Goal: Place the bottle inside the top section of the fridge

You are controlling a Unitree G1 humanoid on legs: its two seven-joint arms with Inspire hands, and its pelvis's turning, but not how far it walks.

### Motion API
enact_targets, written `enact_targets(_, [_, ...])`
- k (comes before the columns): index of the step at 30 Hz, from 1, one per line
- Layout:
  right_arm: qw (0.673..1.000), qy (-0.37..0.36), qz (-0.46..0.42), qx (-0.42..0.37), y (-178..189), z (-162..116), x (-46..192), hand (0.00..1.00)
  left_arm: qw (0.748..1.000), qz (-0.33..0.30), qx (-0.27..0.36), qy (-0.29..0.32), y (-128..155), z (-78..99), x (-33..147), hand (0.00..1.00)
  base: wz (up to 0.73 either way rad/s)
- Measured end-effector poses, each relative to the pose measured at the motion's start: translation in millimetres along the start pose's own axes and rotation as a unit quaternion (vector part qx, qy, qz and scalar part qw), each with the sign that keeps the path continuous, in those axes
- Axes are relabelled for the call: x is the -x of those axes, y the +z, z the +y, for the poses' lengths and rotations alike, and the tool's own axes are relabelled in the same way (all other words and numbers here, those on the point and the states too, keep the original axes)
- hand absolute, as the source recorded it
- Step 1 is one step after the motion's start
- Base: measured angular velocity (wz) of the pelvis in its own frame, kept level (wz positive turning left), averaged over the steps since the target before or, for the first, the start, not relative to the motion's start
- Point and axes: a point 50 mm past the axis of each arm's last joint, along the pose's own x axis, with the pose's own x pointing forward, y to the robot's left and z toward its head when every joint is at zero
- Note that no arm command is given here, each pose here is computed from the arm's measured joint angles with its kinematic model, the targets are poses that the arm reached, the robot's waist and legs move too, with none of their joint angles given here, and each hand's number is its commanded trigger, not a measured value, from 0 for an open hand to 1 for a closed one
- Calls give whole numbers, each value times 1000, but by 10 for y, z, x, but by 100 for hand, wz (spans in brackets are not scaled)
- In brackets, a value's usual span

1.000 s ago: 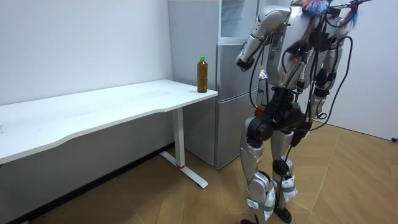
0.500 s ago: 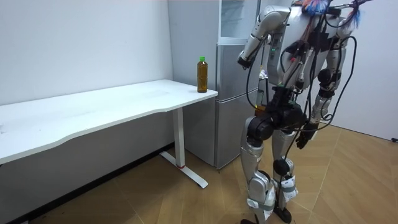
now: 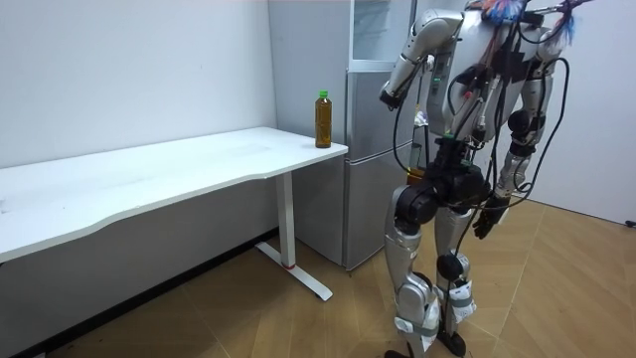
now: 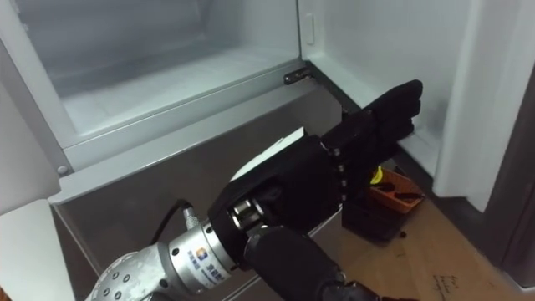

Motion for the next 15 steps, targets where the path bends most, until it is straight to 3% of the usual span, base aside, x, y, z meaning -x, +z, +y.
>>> enact_targets(8, [1000,3,0,0,13,33,-9,0,1000,0,0,-2,0,-4,-2,0,4])
enact_targets(15, [1000,12,2,3,-7,118,-24,0,1000,8,-4,3,-17,27,22,0,23])
